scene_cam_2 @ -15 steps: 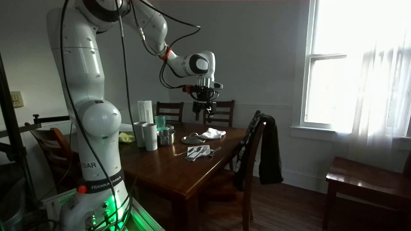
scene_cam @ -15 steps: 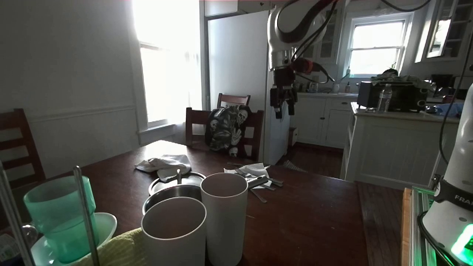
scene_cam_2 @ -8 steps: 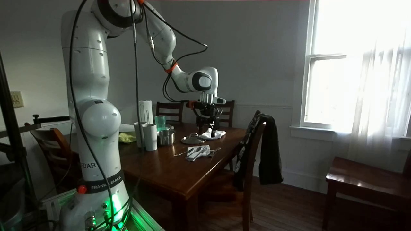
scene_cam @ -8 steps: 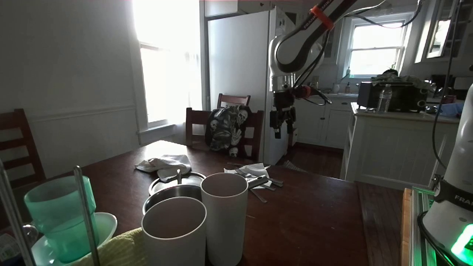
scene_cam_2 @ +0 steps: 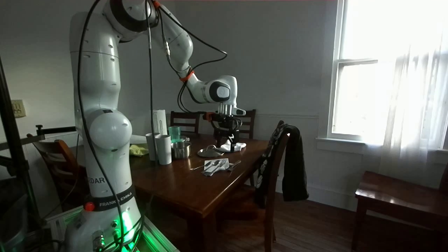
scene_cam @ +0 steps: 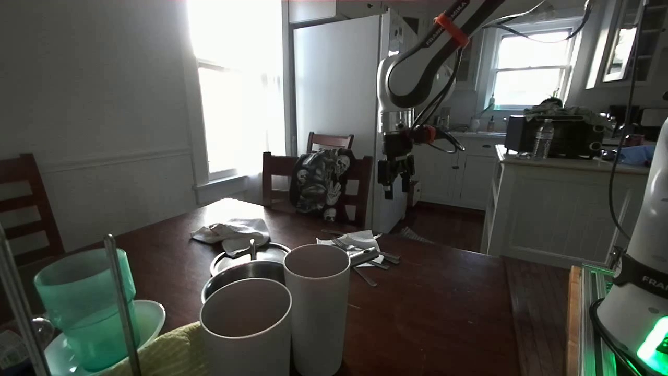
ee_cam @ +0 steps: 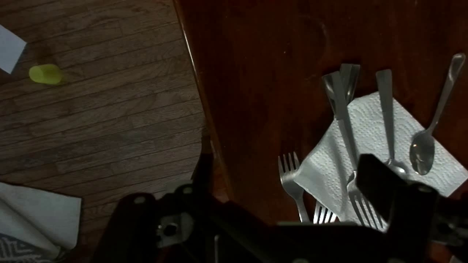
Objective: Pick up the fork from the table and put it on the white serviette
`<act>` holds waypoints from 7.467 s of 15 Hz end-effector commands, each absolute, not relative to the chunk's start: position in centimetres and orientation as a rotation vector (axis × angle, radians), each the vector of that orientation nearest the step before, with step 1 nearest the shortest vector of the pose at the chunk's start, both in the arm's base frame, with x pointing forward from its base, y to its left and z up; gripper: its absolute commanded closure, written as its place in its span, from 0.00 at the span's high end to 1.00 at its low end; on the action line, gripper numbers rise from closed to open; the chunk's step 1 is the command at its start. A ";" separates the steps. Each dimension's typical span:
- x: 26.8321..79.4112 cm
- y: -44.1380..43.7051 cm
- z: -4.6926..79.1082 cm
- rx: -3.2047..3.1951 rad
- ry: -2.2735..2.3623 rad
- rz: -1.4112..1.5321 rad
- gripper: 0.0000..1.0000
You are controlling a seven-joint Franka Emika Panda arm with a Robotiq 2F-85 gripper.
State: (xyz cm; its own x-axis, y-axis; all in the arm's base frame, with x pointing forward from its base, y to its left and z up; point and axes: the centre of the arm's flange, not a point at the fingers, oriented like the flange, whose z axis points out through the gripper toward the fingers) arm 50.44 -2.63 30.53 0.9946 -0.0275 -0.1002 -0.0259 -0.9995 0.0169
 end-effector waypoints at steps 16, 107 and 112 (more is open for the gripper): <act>58.7 0.6 21.6 3.206 -0.129 0.161 0.83; 48.5 4.8 32.6 3.048 -1.460 0.011 0.11; 48.4 5.4 32.7 3.040 -1.505 0.005 0.03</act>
State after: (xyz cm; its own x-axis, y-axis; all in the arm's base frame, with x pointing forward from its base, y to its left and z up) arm 48.42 5.43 32.70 0.6124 -0.7832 -0.1076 -0.7825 -0.5810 -0.2240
